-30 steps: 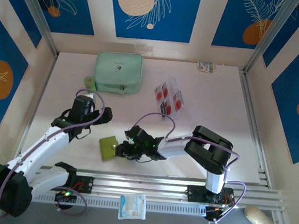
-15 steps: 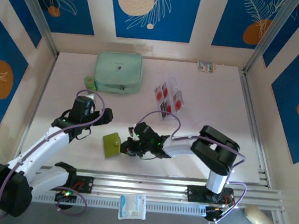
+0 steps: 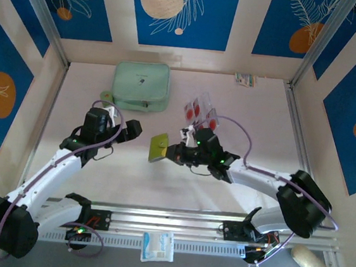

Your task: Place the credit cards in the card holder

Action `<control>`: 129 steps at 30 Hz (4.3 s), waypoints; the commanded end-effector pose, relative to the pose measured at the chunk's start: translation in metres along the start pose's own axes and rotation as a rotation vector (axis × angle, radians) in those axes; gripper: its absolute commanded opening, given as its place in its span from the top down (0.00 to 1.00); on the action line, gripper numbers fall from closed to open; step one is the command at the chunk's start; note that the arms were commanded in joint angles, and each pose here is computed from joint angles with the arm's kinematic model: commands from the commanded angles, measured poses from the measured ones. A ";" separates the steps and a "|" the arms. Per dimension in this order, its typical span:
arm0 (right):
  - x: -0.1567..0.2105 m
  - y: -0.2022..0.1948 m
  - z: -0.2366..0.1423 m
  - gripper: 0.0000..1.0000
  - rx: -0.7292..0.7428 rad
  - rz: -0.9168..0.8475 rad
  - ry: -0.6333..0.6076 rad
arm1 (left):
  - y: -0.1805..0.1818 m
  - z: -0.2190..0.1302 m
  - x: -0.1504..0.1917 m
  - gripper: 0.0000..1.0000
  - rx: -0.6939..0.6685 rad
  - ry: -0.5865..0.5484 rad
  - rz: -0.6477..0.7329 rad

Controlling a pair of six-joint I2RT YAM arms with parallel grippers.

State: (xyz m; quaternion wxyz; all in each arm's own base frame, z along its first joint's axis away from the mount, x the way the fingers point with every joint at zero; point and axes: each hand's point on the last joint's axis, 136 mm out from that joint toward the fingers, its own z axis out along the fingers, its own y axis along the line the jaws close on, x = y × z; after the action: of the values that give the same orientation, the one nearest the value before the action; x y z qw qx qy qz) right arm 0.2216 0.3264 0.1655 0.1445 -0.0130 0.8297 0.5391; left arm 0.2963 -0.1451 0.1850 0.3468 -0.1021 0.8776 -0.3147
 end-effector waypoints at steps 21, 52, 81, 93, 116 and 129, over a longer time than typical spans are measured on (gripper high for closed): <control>-0.025 0.088 -0.026 1.00 -0.353 -0.075 0.009 | -0.073 0.017 -0.007 0.01 0.370 0.013 -0.202; -0.038 0.084 -0.003 1.00 -0.414 0.005 0.004 | -0.089 0.006 -0.017 0.51 0.515 -0.049 -0.280; -0.045 0.028 -0.023 0.40 0.346 -0.292 -0.034 | -0.054 0.015 0.008 1.00 0.346 -0.032 -0.167; -0.044 0.042 0.020 0.35 0.493 -0.466 0.008 | -0.050 0.016 0.014 1.00 0.320 -0.026 -0.159; -0.031 -0.037 0.059 0.55 0.702 -0.378 0.064 | -0.052 0.014 0.017 1.00 0.327 -0.029 -0.161; -0.010 -0.065 0.067 0.96 0.721 -0.310 0.112 | -0.055 0.014 0.017 1.00 0.334 -0.024 -0.164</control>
State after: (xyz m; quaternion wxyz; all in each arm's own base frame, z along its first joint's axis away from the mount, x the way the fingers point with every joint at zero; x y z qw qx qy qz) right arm 0.2629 0.3938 0.1401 0.2150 -0.1397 0.9295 0.2650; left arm 0.2918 -0.1865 0.1634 0.3126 -0.1591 0.8300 -0.4337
